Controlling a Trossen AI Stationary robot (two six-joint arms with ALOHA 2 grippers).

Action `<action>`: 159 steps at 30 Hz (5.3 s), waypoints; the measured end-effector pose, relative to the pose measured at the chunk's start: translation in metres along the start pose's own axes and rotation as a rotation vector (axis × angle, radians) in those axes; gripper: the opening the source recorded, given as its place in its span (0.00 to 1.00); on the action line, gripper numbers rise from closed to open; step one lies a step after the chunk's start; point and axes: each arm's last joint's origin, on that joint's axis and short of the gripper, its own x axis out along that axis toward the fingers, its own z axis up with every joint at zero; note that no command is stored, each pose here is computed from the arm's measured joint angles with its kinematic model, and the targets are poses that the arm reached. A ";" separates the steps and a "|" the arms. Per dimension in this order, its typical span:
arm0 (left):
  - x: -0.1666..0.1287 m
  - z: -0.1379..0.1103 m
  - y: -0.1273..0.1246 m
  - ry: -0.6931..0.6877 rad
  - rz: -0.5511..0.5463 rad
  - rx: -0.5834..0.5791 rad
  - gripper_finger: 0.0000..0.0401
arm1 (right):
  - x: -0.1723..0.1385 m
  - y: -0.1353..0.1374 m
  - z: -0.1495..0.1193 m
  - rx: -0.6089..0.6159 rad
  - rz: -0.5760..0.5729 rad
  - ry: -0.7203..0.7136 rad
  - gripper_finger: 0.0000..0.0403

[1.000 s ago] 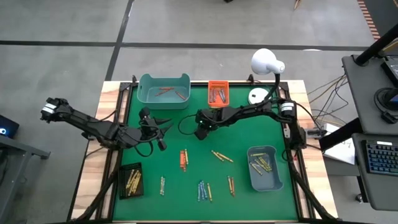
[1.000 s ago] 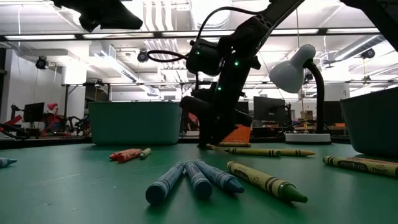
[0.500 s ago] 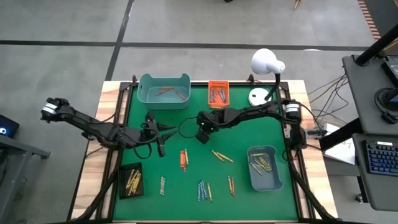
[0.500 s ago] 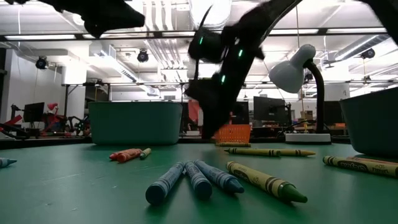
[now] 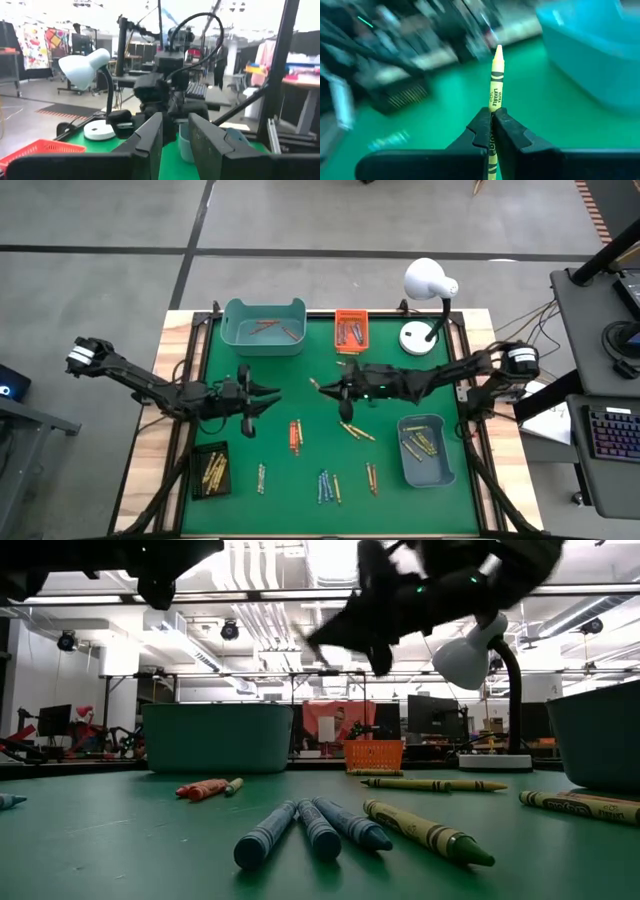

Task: Sort crayons
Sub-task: Put the yellow crayon into the black bin, then put the green crayon into the blue bin

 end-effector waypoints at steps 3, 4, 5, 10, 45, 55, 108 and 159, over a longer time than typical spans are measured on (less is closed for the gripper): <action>-0.001 -0.001 0.000 -0.002 -0.024 0.000 0.19 | -0.007 0.004 0.007 -0.058 0.130 -0.201 0.02; 0.000 -0.001 -0.001 -0.002 -0.038 0.000 0.20 | -0.008 0.005 0.009 -0.076 0.157 -0.254 0.02; 0.000 -0.001 -0.001 -0.003 -0.048 0.002 0.21 | -0.008 0.006 0.010 -0.091 0.179 -0.289 0.02; 0.005 -0.004 -0.004 -0.025 -0.055 0.012 0.30 | 0.004 0.007 0.009 -0.162 0.226 -0.323 0.02; 0.061 -0.001 -0.022 -0.028 0.030 0.128 0.03 | 0.030 0.025 0.022 -0.255 0.368 -0.348 0.10; 0.055 0.010 -0.028 0.248 0.002 0.101 0.01 | 0.024 0.019 0.030 -0.181 0.241 -0.179 0.32; -0.044 0.005 -0.086 1.517 0.690 -0.389 0.19 | 0.018 0.023 0.035 -0.003 0.048 0.241 0.32; -0.004 0.027 -0.017 0.459 0.000 0.235 0.19 | 0.042 0.044 0.005 0.186 -0.343 1.092 0.31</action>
